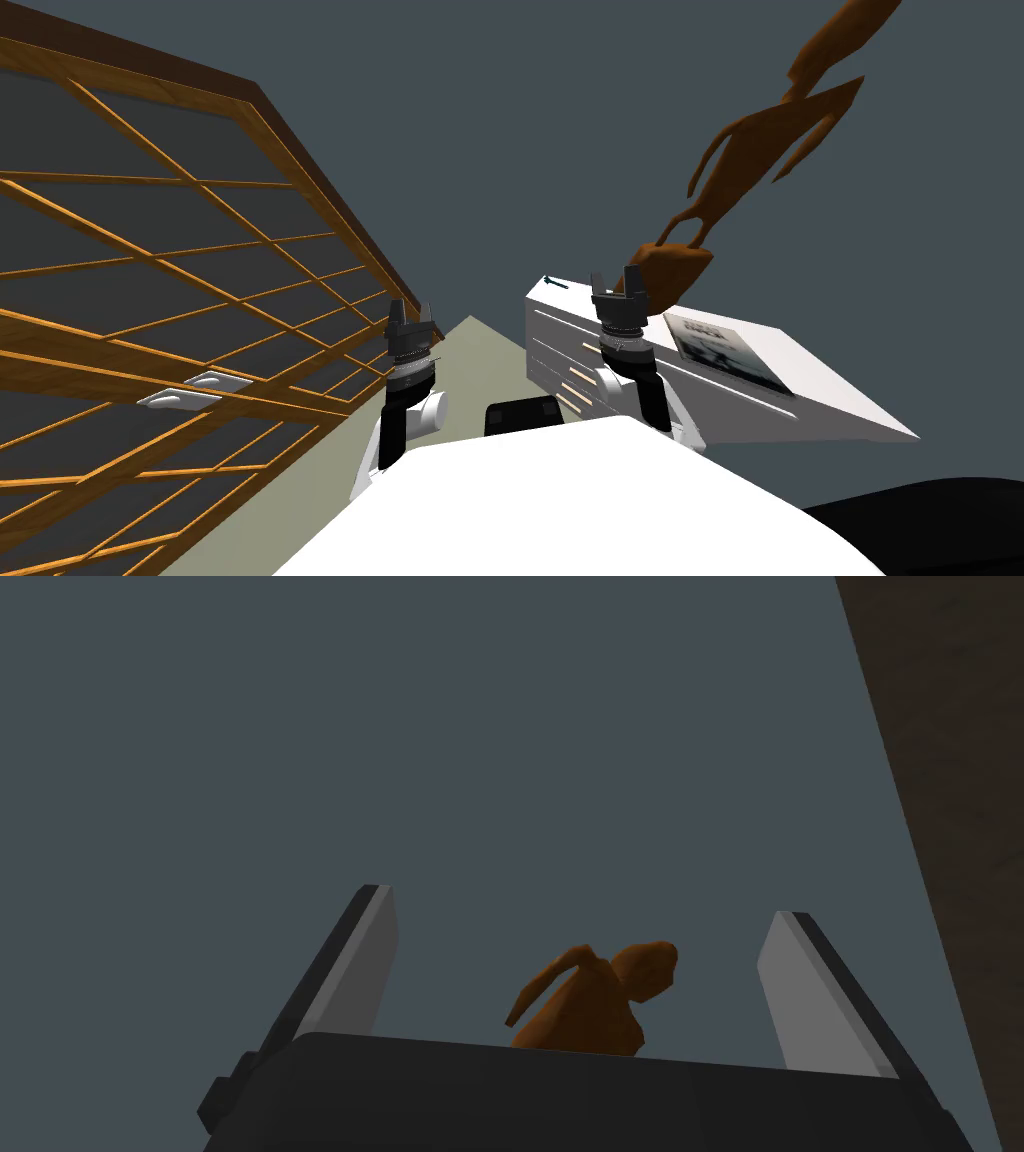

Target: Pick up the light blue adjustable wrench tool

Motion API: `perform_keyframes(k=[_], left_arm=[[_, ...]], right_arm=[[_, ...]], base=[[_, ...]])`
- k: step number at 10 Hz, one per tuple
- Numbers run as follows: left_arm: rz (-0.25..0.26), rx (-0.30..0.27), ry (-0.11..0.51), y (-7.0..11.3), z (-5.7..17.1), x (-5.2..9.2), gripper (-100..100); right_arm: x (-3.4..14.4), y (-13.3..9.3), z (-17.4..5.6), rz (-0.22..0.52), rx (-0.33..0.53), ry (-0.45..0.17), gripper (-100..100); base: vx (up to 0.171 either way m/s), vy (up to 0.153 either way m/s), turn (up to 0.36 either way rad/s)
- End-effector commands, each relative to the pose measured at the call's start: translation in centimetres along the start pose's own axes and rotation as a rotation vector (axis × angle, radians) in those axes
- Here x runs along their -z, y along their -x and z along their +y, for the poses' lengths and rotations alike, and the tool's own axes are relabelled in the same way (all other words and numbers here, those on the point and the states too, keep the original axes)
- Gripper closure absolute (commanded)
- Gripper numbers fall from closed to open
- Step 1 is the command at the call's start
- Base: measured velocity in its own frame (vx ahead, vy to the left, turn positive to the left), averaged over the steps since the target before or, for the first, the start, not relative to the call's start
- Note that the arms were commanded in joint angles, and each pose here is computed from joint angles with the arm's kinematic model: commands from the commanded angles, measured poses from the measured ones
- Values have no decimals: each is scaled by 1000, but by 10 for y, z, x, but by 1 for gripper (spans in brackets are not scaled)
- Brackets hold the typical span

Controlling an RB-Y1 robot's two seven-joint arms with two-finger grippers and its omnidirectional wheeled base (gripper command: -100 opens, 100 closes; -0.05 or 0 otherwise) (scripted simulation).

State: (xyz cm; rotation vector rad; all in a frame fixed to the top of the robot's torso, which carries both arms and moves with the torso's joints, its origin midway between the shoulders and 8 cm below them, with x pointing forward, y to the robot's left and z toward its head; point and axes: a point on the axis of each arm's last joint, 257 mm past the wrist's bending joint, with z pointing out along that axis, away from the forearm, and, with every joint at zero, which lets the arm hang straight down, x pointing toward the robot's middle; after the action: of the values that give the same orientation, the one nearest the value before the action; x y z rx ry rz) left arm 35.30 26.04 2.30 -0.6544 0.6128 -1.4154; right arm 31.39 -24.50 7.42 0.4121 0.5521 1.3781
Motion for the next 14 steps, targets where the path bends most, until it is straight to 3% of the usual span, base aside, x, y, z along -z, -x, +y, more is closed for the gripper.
perform_keyframes(k=[1, 14], left_arm=[[0, 0, 0, 0, 0, 0, 0], [0, 0, 0, 0, 0, 0, 0]], right_arm=[[-1, -7, 3, 34, 3, 15, -100], [7, -82, 32, 471, 57, 236, -100]], base=[[-6, 15, 12], [4, 40, 27]])
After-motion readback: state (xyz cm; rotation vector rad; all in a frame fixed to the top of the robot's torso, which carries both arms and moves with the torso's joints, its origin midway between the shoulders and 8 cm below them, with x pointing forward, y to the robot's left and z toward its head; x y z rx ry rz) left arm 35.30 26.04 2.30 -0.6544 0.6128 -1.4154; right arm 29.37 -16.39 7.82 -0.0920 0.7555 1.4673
